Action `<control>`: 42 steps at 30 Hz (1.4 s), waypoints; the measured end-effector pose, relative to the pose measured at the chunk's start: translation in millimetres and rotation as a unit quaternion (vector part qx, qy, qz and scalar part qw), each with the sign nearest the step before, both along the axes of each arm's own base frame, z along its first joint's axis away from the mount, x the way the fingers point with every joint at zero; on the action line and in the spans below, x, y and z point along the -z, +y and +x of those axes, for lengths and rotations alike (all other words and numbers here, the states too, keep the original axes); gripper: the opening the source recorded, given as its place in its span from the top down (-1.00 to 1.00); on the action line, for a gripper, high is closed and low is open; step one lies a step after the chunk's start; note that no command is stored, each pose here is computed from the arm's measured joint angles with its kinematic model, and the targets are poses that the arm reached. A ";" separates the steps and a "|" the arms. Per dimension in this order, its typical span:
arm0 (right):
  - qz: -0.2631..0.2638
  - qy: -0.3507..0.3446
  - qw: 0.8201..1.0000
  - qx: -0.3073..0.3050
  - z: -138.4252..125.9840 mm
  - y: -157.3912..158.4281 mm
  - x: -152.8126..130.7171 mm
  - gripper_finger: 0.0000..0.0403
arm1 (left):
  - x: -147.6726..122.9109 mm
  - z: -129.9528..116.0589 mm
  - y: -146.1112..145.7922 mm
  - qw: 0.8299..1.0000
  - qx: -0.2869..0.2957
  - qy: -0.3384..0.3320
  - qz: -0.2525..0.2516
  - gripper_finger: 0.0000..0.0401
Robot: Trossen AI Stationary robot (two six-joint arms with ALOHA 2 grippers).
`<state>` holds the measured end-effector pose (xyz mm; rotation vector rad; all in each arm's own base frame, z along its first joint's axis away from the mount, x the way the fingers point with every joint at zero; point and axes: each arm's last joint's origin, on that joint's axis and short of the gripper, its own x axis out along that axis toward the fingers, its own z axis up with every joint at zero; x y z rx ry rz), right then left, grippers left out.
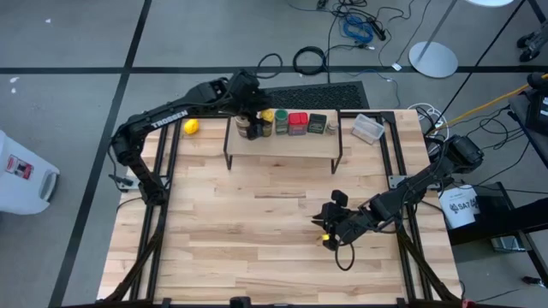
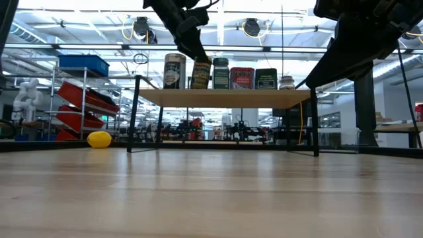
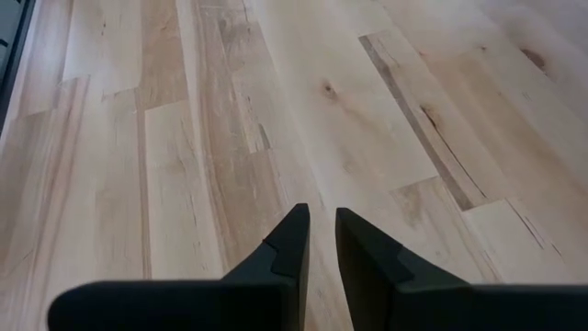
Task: Shelf spices
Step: Put the yellow seasoning bottle on the shelf, then return to Home Position
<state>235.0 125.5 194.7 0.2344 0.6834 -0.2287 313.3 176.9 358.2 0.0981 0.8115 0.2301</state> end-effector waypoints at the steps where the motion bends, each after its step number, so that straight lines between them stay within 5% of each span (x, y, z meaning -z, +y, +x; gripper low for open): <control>1: 0.000 0.000 1.000 0.000 0.0 0.0 0.0 0.79 | 0.7 0.6 0.1 1.000 0.000 0.001 0.000 -0.20; 13: -0.001 0.001 1.000 -0.002 -0.1 0.1 0.1 0.79 | 0.2 -0.8 0.2 1.000 -0.002 0.004 0.001 -0.21; 24: -0.001 0.001 1.000 -0.002 -0.1 0.0 0.2 0.79 | -6.6 -4.1 -2.1 1.000 -0.009 0.006 0.017 -0.62; 36: -0.031 0.003 0.999 -0.023 2.3 -4.1 -1.0 0.80 | -82.6 -38.8 -39.6 0.991 -0.036 -0.054 0.113 -0.66; 42: -0.057 0.001 0.996 -0.065 5.2 -20.4 -13.0 0.98 | -110.7 -72.1 -74.7 0.990 -0.052 -0.111 0.075 -0.64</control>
